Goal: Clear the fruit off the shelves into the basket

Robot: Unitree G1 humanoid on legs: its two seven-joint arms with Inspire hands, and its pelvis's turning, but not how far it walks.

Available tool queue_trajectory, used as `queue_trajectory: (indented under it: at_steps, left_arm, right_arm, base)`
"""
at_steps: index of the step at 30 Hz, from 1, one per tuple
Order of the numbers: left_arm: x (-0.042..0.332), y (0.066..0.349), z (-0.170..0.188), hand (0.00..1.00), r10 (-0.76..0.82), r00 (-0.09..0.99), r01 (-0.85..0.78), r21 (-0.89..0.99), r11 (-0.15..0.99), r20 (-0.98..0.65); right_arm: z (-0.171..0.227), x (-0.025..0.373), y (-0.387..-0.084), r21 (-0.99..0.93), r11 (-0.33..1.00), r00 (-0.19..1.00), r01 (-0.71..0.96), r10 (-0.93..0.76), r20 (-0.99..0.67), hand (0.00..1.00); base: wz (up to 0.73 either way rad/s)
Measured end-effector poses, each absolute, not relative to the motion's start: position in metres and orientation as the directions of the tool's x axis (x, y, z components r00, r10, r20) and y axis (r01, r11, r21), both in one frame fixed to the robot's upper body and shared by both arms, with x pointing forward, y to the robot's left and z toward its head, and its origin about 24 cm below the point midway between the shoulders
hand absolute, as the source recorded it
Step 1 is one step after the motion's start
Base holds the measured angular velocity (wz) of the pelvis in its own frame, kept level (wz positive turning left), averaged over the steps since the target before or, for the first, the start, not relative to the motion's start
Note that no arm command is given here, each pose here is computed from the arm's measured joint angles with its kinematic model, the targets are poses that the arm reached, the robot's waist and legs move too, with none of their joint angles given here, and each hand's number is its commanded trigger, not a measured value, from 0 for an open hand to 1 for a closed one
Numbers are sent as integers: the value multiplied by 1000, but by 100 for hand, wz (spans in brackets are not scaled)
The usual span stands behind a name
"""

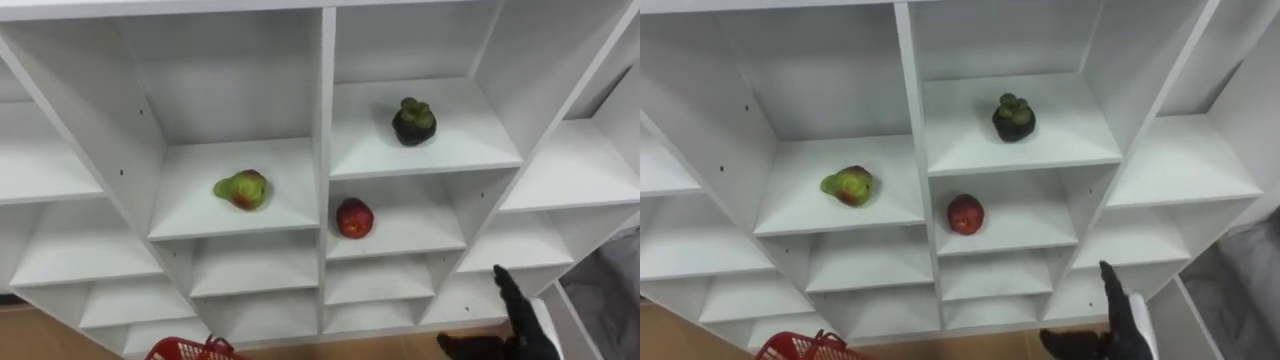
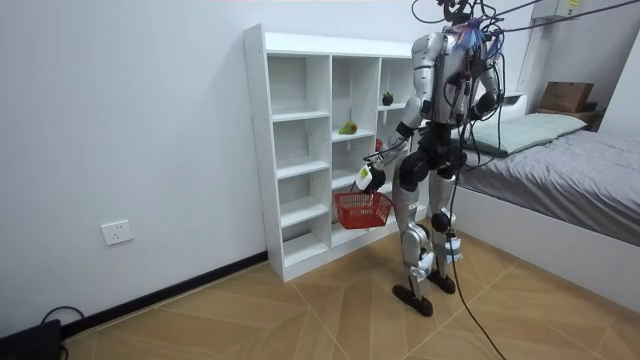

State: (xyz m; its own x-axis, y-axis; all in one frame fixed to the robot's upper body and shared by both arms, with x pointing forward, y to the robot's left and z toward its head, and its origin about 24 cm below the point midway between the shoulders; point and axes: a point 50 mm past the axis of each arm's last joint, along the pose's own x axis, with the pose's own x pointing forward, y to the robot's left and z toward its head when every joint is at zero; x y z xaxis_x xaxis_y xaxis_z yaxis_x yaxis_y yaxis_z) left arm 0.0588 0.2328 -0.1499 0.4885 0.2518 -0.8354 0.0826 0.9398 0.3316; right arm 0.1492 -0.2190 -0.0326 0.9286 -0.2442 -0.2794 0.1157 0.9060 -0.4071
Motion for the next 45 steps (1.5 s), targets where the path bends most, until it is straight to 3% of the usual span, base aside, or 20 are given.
queue_trajectory:
  at_steps: [6, 15, 26, 45]
  left_arm:
    - [54, 233, -150, 100, 241, 490, 105, 331, 938, -838]
    - [44, 232, -154, 100, 213, 453, 126, 299, 946, -866]
    - [48, 230, -155, 100, 162, 446, 150, 251, 956, -880]
    - [49, 233, -155, 100, 179, 429, 149, 264, 953, -885]
  right_arm:
    - [26, 174, -210, -375, 903, 977, 209, -210, 38, 0]
    - [80, 185, -199, -370, 895, 946, 250, -145, 289, 0]
    - [96, 203, -193, -318, 917, 924, 242, -117, 365, 0]
    - [93, 229, -199, -277, 926, 926, 255, -151, 347, 0]
  base:
    - [-1]
    - [-6]
    - [-3]
    - [3]
